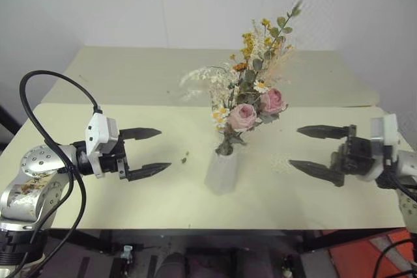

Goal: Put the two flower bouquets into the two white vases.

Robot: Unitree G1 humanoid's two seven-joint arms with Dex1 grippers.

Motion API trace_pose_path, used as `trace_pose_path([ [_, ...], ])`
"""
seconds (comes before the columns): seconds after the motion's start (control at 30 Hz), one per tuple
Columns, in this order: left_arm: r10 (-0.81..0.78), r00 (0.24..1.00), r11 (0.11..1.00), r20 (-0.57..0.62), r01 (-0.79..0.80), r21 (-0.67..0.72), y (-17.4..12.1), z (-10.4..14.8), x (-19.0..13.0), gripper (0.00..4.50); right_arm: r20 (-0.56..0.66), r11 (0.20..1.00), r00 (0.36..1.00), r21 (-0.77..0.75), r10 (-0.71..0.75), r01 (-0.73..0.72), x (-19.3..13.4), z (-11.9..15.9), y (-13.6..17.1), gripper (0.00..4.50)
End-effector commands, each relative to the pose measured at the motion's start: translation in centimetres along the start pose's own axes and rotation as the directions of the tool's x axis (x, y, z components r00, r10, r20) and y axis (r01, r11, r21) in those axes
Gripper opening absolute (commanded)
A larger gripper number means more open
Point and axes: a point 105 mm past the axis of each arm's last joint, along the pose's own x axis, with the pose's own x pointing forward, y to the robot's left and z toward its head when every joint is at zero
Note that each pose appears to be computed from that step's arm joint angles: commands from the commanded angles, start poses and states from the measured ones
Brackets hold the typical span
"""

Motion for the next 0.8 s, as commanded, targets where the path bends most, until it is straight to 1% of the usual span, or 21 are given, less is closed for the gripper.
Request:
trace_pose_path([
  [0.03, 0.009, 1.0, 0.998, 0.018, -0.011, 0.067, 0.5, 1.5, -0.7, 4.5, 0.032, 0.999, 0.999, -0.046, -0.026, 0.027, -1.5, 2.2, -0.2, 4.48],
  [0.13, 0.006, 1.0, 0.998, 0.014, -0.007, 0.069, 0.6, 1.5, -0.8, 4.5, 0.044, 0.997, 0.998, -0.048, -0.053, 0.055, -2.4, 2.8, -0.3, 4.48],
  [0.27, 0.004, 1.0, 0.998, 0.013, -0.005, 0.068, 0.6, 1.4, -1.0, 4.5, 0.126, 0.994, 0.987, -0.028, -0.097, 0.101, -3.0, 4.4, -0.7, 4.48],
  [0.33, 0.012, 1.0, 0.998, 0.016, -0.013, 0.068, 0.7, 1.4, -1.0, 4.5, 0.108, 0.994, 0.989, -0.032, -0.103, 0.107, -2.9, 4.5, -0.7, 4.48],
  [0.53, 0.018, 1.0, 0.998, 0.02, -0.019, 0.066, 0.6, 1.4, -1.3, 4.5, 0.017, 0.993, 0.993, -0.031, -0.113, 0.113, -3.2, 3.4, -0.7, 4.48],
  [0.73, 0.049, 0.999, 0.996, -0.009, -0.048, 0.072, 0.8, 1.7, -2.4, 4.5, 0.006, 0.992, 0.993, 0.04, -0.118, 0.118, -3.9, 3.0, -0.8, 4.48],
  [0.8, 0.069, 0.997, 0.994, -0.019, -0.067, 0.085, 0.5, 2.2, -3.1, 4.5, 0.002, 0.993, 0.994, 0.06, -0.106, 0.105, -4.1, 2.9, -0.8, 4.48],
])
